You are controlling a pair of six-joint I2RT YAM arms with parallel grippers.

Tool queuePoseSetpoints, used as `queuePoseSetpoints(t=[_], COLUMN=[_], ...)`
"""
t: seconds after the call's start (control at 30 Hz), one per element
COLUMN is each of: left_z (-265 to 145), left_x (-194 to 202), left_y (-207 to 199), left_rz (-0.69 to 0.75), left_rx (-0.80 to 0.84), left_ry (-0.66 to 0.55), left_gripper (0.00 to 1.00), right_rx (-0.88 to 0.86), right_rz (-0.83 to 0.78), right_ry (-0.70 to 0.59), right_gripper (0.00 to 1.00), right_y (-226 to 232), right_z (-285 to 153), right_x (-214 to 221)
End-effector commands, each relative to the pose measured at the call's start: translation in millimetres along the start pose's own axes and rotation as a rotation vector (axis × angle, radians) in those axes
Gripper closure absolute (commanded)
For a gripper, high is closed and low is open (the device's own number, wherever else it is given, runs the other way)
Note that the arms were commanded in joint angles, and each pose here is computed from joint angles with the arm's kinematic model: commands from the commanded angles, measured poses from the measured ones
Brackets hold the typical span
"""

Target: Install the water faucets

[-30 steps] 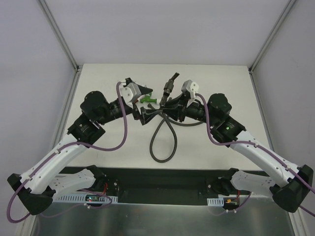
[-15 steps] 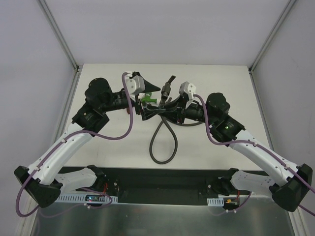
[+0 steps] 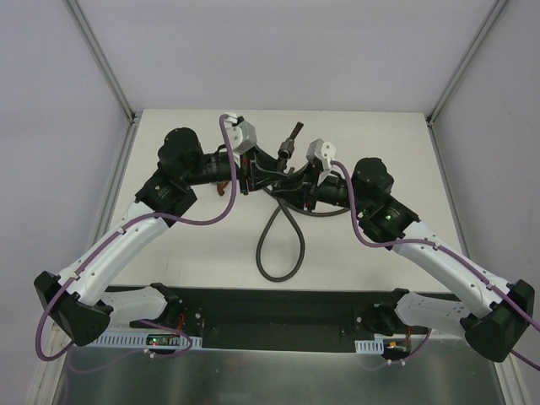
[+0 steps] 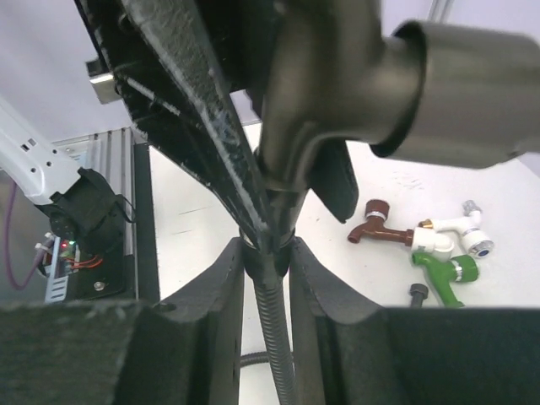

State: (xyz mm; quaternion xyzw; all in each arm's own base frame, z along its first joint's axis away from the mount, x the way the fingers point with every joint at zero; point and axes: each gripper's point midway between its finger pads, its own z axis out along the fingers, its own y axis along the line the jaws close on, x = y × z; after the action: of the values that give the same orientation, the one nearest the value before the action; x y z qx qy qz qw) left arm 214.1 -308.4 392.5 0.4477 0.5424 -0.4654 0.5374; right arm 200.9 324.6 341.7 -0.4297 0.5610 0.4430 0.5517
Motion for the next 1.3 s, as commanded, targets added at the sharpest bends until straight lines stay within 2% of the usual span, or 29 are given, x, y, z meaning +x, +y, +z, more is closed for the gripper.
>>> queuePoseSetpoints(t=[0.0,0.03,0.07,0.23,0.4,0.77,1.0,1.13,1.27], left_z=[-5.4,-6.2,-9.4,-16.4,-31.1,-30.4,-44.2,-51.6,-77.0], left_x=[-36.4,-38.3,-42.1,-32.8,-40.7,-47.6,-77.3,-72.6,-58.0], left_y=[7.0,8.3,12.5,15.8,19.2,14.9,10.1,6.3,2.5], left_rz=[0.007,-0.016,-0.029,-0.084,-0.055,-0.114,-0.051,0.001,0.043], left_rx=[-0.071,-0.087,-0.128,-0.182,-0.256,-0.224,-0.257,-0.278,-0.368], left_ry=[-0.132,-0.158,-0.183,-0.246,-0.343,-0.423,-0.466,-0.433,-0.438], left_gripper=[0.87,0.98,1.00,1.00,1.00,1.00,1.00,1.00,1.00], right_rx=[-0.021,-0.016,-0.013,-0.001,-0.003,-0.038,-0.041,-0.028,0.017], right_rz=[-0.094,-0.093,-0.096,-0.093,-0.089,-0.080,-0.075,-0.085,-0.034], right_ry=[-0.104,-0.101,-0.103,-0.105,-0.109,-0.123,-0.103,-0.105,0.021], right_gripper=[0.98,0.98,0.98,0.98,0.98,0.98,0.98,0.98,0.98], right_y=[3.6,2.9,2.4,-0.2,-0.4,1.7,-4.4,-9.7,-24.8], right_z=[-1.9,-2.1,-2.4,-3.9,-4.0,1.4,1.0,-2.5,5.0], right_x=[-39.3,-37.7,-37.9,-35.7,-35.1,-38.9,-40.7,-49.5,-30.8])
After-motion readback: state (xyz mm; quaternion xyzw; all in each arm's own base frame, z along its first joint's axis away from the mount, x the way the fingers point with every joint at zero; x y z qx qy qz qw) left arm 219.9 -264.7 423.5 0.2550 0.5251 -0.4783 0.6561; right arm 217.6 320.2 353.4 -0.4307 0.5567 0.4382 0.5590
